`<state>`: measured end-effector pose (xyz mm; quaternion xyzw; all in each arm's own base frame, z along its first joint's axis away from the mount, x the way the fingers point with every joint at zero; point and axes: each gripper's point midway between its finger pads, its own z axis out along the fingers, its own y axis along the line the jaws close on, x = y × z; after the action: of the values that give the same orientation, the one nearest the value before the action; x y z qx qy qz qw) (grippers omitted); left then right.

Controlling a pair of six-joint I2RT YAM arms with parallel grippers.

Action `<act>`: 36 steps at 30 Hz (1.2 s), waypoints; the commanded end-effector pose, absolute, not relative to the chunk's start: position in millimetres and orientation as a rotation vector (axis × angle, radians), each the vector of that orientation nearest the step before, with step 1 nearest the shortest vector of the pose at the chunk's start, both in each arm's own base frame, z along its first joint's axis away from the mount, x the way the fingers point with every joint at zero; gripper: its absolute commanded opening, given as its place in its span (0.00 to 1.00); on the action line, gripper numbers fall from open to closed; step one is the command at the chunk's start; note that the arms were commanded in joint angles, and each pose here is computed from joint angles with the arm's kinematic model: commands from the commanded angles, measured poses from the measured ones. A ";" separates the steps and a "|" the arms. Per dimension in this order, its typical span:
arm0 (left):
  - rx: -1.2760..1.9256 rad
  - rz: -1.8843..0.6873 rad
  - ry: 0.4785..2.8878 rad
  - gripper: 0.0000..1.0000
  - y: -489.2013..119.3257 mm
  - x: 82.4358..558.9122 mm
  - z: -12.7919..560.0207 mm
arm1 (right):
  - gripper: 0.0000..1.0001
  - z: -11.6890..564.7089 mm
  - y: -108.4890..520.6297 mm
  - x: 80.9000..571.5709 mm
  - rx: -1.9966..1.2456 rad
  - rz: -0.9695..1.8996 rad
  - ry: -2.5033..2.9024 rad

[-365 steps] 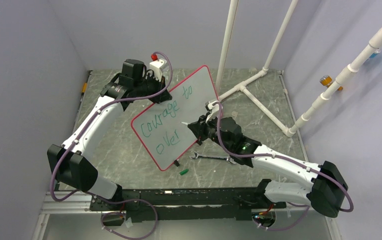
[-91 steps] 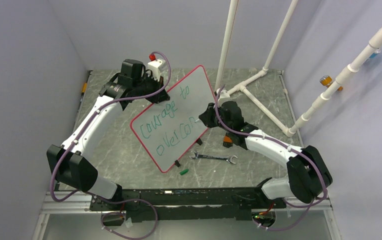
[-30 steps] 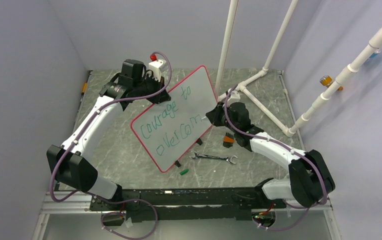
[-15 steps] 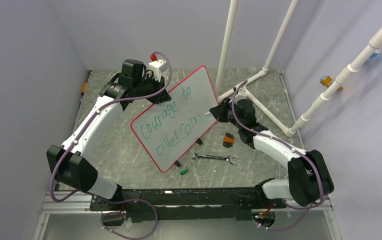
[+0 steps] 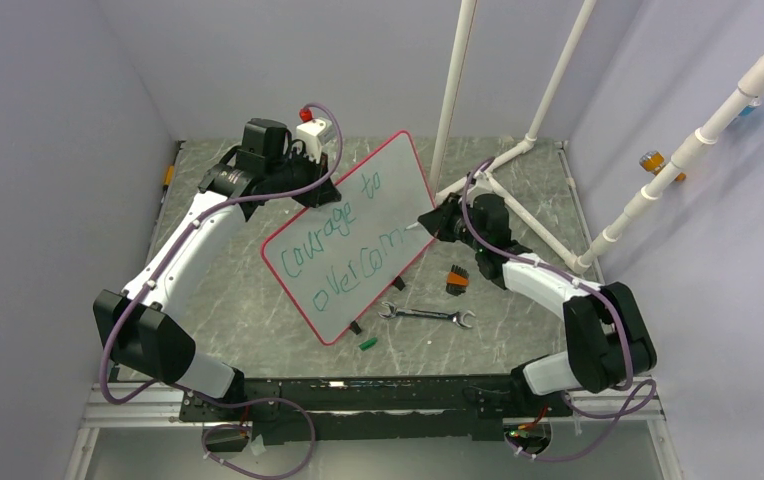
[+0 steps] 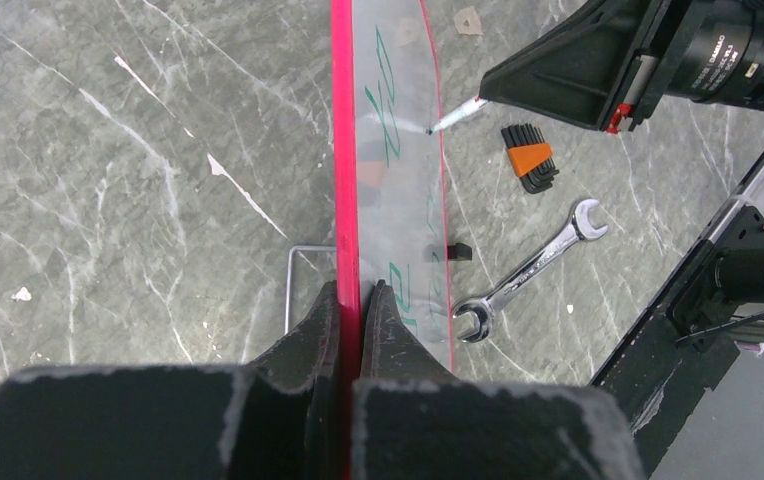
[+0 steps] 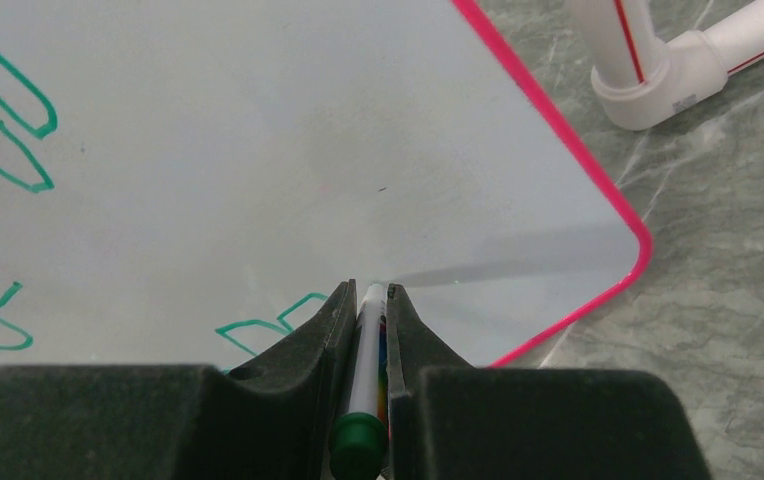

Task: Write a sentence on the whiteboard

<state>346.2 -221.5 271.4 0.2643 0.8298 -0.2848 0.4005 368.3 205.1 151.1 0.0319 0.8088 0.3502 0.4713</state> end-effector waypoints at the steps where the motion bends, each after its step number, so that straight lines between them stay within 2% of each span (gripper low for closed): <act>1: 0.754 -0.533 2.099 0.00 -202.9 354.8 260.4 | 0.00 183.1 205.4 392.0 0.061 0.864 1.872; 17: 0.754 -0.536 2.100 0.00 -204.1 355.0 260.3 | 0.00 196.0 215.9 392.7 0.023 0.944 1.857; 36: 0.751 -0.533 2.093 0.00 -203.4 353.6 263.7 | 0.00 158.5 217.9 365.9 0.028 0.977 1.936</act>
<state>347.2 -219.1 269.8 0.2595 0.8339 -0.2780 0.3999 371.3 212.6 152.9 0.0211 0.8004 0.3850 0.4591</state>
